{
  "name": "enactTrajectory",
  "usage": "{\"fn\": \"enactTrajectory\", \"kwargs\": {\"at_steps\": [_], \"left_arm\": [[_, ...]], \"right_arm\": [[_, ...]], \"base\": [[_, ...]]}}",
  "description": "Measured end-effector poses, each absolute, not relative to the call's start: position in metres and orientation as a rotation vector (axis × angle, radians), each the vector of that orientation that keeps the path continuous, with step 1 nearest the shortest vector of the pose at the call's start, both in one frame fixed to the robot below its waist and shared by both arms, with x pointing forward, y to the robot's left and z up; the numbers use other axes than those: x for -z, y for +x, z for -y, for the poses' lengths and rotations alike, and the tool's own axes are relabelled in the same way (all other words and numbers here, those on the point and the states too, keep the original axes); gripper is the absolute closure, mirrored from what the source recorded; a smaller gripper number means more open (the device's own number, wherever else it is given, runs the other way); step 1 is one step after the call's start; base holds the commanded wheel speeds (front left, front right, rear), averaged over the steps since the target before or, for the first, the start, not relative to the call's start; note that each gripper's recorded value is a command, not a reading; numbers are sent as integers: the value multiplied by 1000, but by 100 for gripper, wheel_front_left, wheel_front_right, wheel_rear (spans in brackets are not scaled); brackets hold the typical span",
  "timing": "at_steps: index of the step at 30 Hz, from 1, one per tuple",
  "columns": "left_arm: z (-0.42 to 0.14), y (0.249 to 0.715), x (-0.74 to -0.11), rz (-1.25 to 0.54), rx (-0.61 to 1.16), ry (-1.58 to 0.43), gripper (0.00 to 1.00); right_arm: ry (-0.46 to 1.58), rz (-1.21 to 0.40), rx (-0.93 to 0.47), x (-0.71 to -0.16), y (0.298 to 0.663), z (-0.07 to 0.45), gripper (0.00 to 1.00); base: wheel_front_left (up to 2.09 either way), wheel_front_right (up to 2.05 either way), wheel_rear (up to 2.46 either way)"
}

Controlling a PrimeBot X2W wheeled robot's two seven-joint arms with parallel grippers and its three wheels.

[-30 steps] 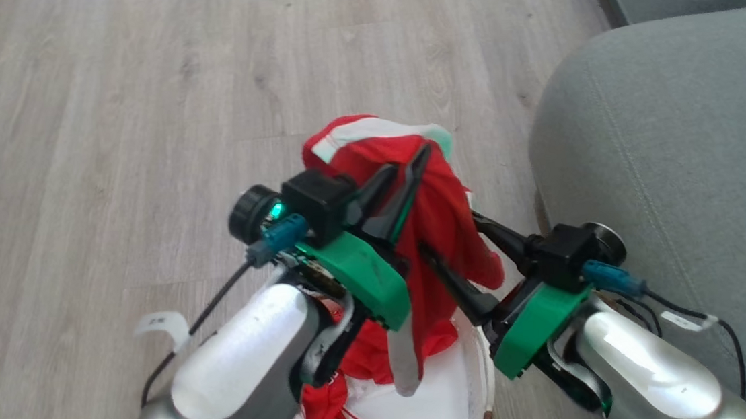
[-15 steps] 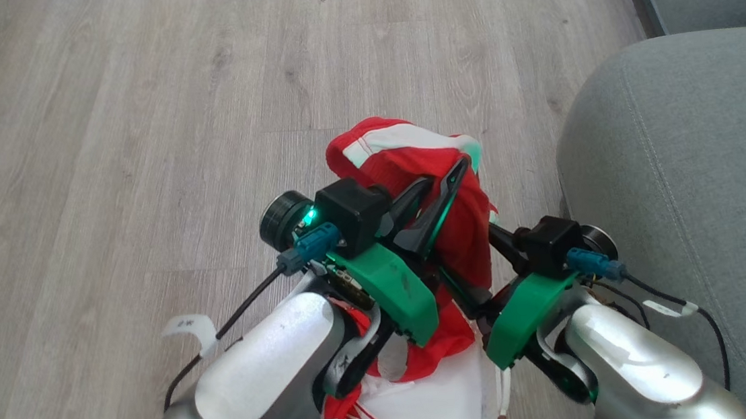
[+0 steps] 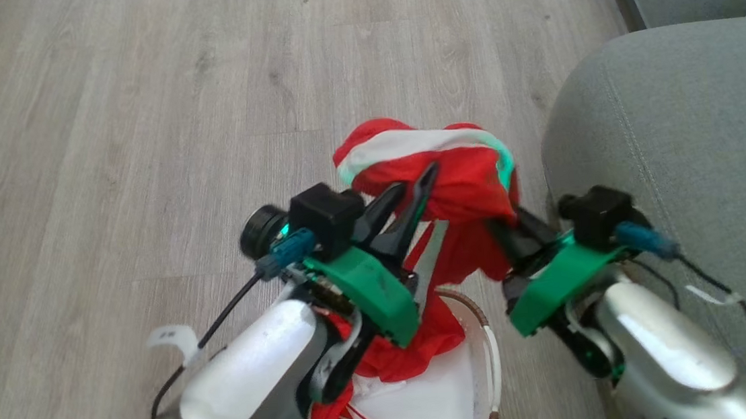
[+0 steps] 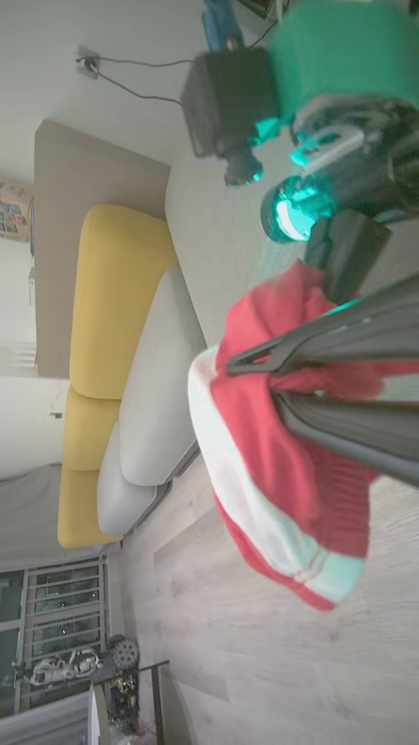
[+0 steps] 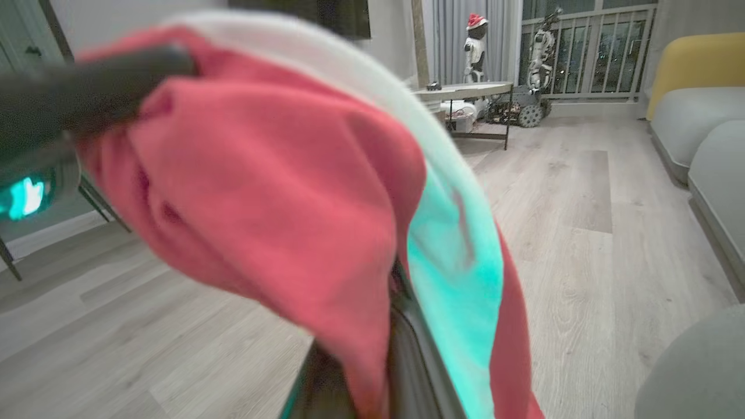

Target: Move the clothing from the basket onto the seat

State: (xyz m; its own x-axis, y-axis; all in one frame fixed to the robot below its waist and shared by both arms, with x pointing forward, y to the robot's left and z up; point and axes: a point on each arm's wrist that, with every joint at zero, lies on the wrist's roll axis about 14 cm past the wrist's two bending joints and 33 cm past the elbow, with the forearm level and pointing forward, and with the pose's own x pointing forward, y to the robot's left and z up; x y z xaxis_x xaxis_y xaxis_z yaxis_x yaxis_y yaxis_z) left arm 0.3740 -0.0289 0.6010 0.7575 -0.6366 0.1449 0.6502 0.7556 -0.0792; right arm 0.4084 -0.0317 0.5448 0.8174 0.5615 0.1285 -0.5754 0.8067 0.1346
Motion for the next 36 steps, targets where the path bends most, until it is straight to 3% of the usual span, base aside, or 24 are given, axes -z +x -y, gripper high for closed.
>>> {"fn": "enactTrajectory", "kwargs": {"at_steps": [11, 12, 13, 14, 24, 36], "left_arm": [[41, 368, -570, 32, 723, -120, 100], [43, 367, -570, 33, 727, -123, 80], [47, 366, -570, 38, 735, -132, 25], [51, 365, -570, 35, 748, -140, 0], [85, 350, -548, -20, 867, -130, 0], [135, 336, -539, -28, 1027, -126, 0]], "right_arm": [[250, 179, -436, -568, 412, 89, 100], [249, 189, -428, -570, 412, 92, 100], [248, 199, -419, -573, 411, 96, 100], [249, 211, -404, -576, 411, 101, 100], [197, 291, -241, -597, 399, 169, 100], [120, 317, -24, -601, 356, 253, 100]], "base": [[0, 0, 0], [0, 0, 0], [0, 0, 0], [0, 0, 0], [0, 0, 0], [0, 0, 0]]}}
